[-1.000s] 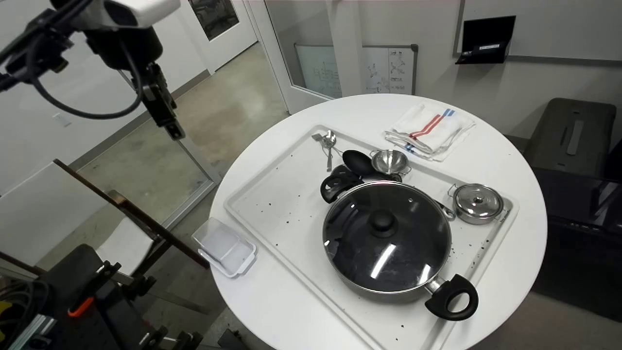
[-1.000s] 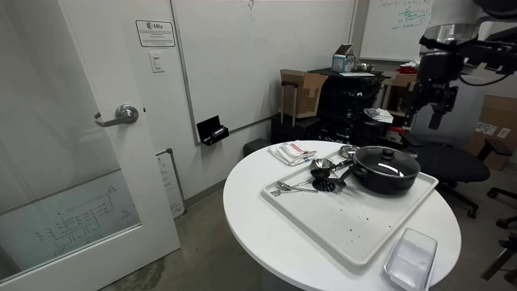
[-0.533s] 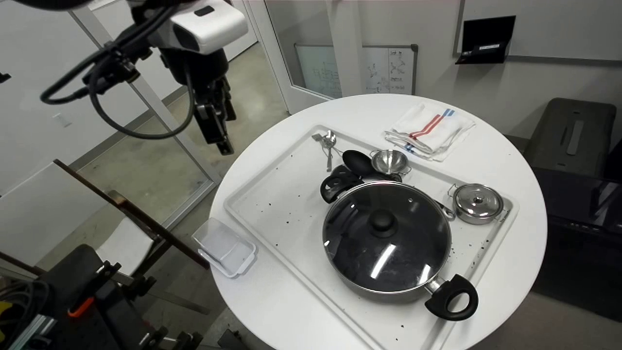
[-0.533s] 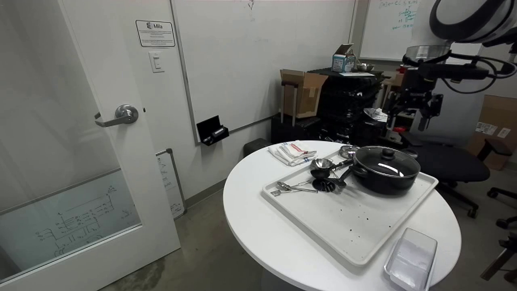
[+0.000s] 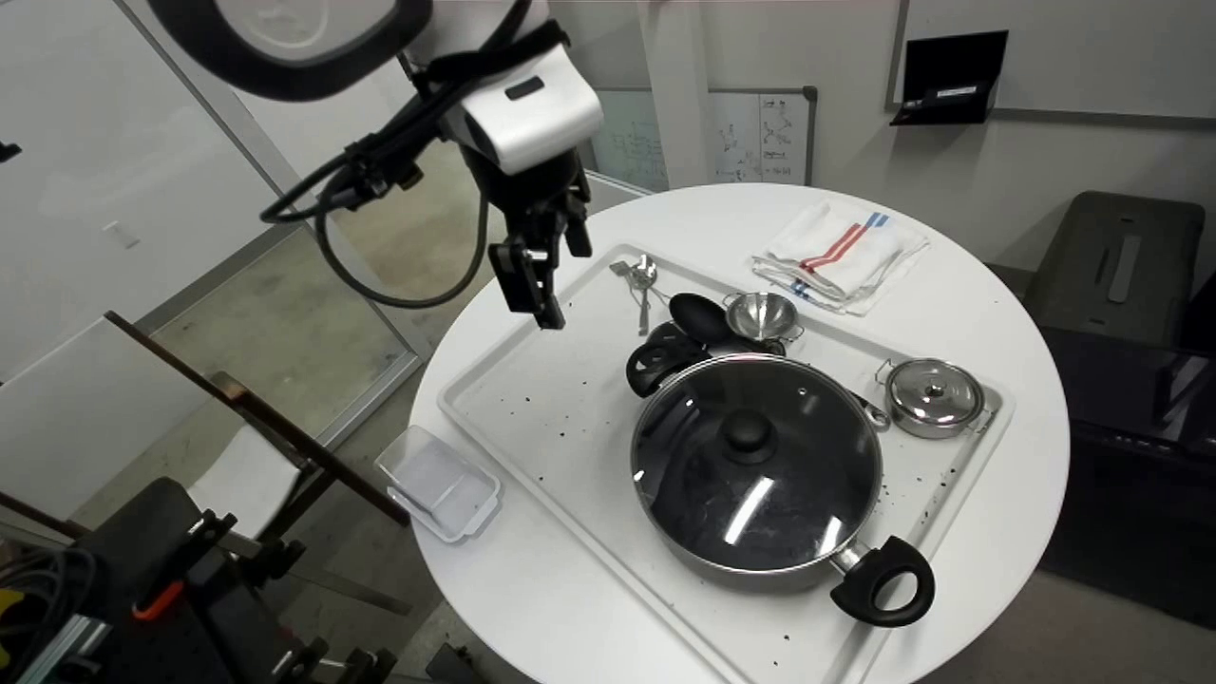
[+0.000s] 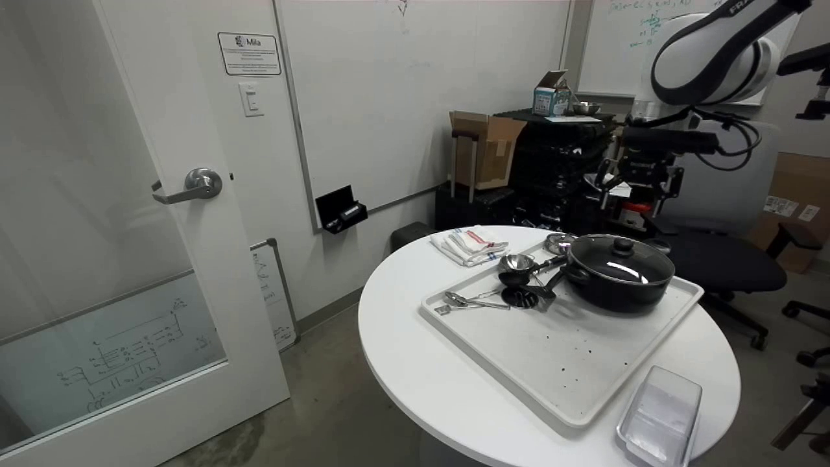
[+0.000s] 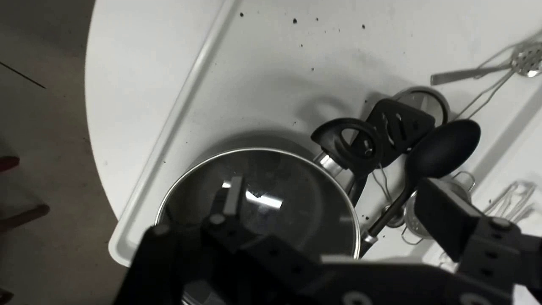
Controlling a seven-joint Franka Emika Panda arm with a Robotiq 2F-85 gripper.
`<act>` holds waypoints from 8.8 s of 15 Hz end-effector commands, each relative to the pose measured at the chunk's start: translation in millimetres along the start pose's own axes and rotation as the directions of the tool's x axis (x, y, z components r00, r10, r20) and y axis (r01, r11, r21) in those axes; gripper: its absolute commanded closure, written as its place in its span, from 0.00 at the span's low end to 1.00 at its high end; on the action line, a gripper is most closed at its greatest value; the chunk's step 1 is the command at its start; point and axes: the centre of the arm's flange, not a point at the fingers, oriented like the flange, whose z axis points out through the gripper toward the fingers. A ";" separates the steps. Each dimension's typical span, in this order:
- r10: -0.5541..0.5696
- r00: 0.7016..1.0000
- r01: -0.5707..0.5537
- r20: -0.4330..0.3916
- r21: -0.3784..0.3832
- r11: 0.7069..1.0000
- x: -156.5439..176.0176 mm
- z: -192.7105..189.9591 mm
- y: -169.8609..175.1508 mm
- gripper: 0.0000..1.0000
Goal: Take the lid off of the pot
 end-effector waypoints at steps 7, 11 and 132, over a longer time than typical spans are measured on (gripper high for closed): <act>0.423 0.901 -0.424 -0.098 0.018 0.906 81.2 64.5 -1.1 0.00; 0.501 0.858 -0.503 -0.117 0.017 0.864 107.2 80.9 12.0 0.00; -0.221 0.959 0.233 -0.176 0.049 0.971 -135.2 223.2 -60.0 0.74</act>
